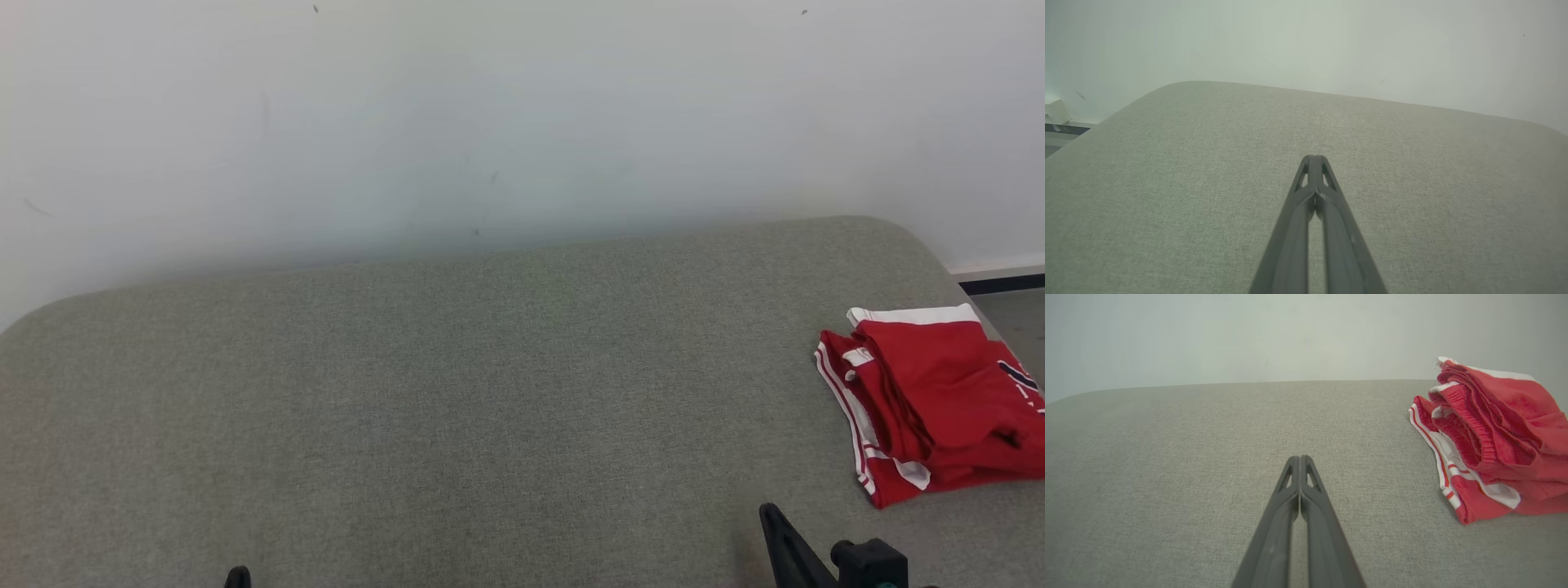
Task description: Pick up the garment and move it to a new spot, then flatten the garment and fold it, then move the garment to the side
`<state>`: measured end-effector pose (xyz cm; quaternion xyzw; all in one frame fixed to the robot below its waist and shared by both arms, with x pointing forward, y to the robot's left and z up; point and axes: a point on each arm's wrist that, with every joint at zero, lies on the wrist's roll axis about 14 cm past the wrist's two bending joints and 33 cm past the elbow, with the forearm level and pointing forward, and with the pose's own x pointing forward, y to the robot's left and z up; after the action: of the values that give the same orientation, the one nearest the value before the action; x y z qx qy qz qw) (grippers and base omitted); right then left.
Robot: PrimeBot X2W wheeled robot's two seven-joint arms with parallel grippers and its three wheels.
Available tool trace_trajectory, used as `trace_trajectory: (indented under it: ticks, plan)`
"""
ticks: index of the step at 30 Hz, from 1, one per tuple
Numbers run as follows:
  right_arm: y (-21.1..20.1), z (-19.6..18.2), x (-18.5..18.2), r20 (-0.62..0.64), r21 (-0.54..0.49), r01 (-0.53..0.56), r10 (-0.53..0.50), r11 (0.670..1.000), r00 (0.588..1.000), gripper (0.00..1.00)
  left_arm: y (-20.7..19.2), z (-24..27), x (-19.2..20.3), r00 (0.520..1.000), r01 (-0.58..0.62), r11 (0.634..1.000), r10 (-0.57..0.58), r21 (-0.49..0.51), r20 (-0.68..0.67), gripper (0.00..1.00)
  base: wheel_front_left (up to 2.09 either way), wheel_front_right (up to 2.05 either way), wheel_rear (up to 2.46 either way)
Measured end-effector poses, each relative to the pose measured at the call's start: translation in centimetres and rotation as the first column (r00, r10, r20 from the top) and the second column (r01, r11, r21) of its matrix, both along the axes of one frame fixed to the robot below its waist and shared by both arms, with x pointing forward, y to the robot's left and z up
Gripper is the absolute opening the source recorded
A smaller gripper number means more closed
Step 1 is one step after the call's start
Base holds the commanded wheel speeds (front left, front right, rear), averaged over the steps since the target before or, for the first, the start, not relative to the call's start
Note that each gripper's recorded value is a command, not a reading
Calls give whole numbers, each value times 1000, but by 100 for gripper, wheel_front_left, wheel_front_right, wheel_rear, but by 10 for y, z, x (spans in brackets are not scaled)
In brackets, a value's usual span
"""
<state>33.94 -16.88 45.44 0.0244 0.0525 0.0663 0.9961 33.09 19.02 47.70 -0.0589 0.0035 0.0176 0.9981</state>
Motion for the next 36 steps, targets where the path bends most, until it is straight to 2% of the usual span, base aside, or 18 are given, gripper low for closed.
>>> trace_trajectory:
  ticks: [4, 10, 17, 26, 36]
  plan:
    - [-1, -15, -8, -50, 13, 10, -9, 1000, 999, 0, 0, -11, -4, 999, -6, 1000, 6, -21, -38, 0, 0, 0, 0]
    - [-8, -12, -5, -66, 127, 65, -57, 990, 996, 0, 4, -15, -2, 998, -33, 990, 25, -135, -63, 0, 0, 0, 0]
    - [-13, -7, 0, -81, 252, 117, -99, 961, 992, 0, 5, -13, 3, 997, -55, 964, 37, -262, -71, 0, 0, 0, 0]
    - [-19, -1, 5, -100, 398, 166, -138, 902, 985, 0, 7, -11, 9, 996, -75, 913, 47, -400, -80, 0, 0, 0, 0]
    - [-23, 6, 12, -116, 532, 200, -163, 823, 980, 0, 7, -7, 17, 996, -85, 839, 50, -537, -79, 0, 0, 0, 0]
